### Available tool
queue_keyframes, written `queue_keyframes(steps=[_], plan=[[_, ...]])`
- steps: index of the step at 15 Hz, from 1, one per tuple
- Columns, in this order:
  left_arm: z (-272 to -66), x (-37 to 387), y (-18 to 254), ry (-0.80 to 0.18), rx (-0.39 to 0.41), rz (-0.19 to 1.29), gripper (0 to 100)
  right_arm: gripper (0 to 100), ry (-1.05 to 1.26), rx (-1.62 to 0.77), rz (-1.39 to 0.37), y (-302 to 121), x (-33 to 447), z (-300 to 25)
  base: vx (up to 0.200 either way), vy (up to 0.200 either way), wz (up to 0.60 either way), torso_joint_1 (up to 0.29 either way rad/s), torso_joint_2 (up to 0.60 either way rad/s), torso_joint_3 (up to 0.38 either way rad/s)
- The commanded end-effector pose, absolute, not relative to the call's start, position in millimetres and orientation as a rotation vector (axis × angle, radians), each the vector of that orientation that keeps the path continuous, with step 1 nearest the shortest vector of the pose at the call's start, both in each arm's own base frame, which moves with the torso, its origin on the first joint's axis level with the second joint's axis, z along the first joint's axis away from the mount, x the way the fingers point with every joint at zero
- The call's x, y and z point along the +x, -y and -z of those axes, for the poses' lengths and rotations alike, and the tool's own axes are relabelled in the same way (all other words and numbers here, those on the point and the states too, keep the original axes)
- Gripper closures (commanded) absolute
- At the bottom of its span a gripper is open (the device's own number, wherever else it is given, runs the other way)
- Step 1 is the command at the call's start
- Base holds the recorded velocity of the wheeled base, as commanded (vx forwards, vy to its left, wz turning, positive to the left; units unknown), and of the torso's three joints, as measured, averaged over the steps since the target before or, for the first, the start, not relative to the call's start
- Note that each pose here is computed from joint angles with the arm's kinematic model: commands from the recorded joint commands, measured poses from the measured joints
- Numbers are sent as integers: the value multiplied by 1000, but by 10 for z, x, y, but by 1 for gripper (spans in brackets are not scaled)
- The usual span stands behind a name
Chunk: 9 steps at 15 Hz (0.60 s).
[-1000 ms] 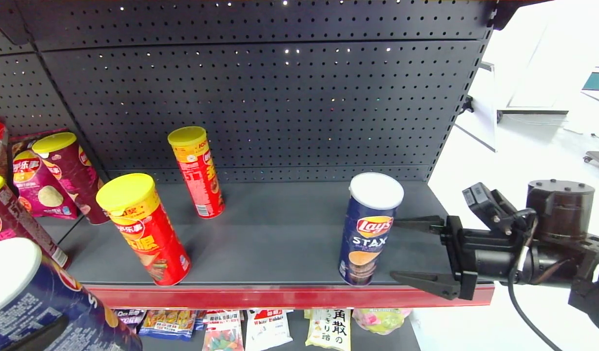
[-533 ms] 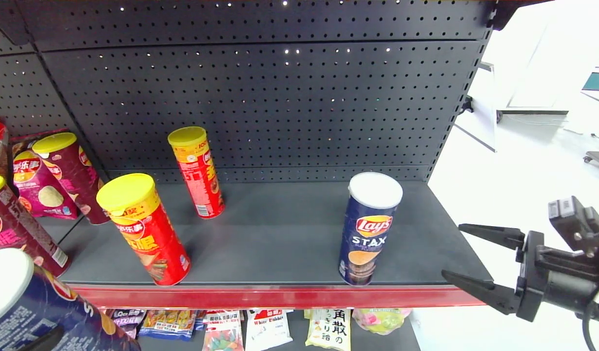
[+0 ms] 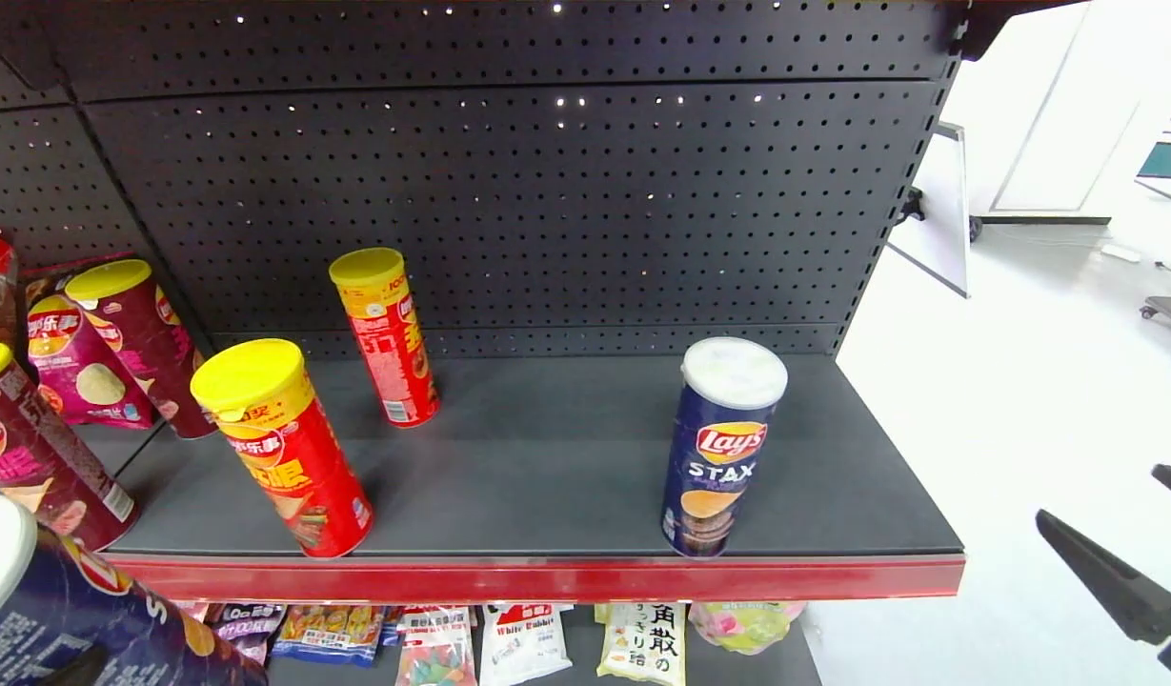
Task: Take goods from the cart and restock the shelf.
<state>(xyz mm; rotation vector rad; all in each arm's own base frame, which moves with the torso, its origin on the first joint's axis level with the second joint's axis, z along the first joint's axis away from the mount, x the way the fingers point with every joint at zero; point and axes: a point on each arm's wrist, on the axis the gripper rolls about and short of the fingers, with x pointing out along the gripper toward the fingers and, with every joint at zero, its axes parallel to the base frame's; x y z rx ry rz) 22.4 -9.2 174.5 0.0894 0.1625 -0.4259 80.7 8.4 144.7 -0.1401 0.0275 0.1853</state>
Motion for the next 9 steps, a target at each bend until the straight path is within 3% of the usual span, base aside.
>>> queue_keyframes(steps=[1,5,9], plan=[[-1771,219,92,-152,90,429,100,0,94,-134,-89,-35,414,-1545,0,0,0,0,0,0],[-1836,250,93,-151,89,426,100,0,-11,-137,-24,7,-104,-1840,0,0,0,0,0,0],[-1835,242,92,-147,90,424,100,0,-84,-137,-27,21,-554,-1345,0,0,0,0,0,0]])
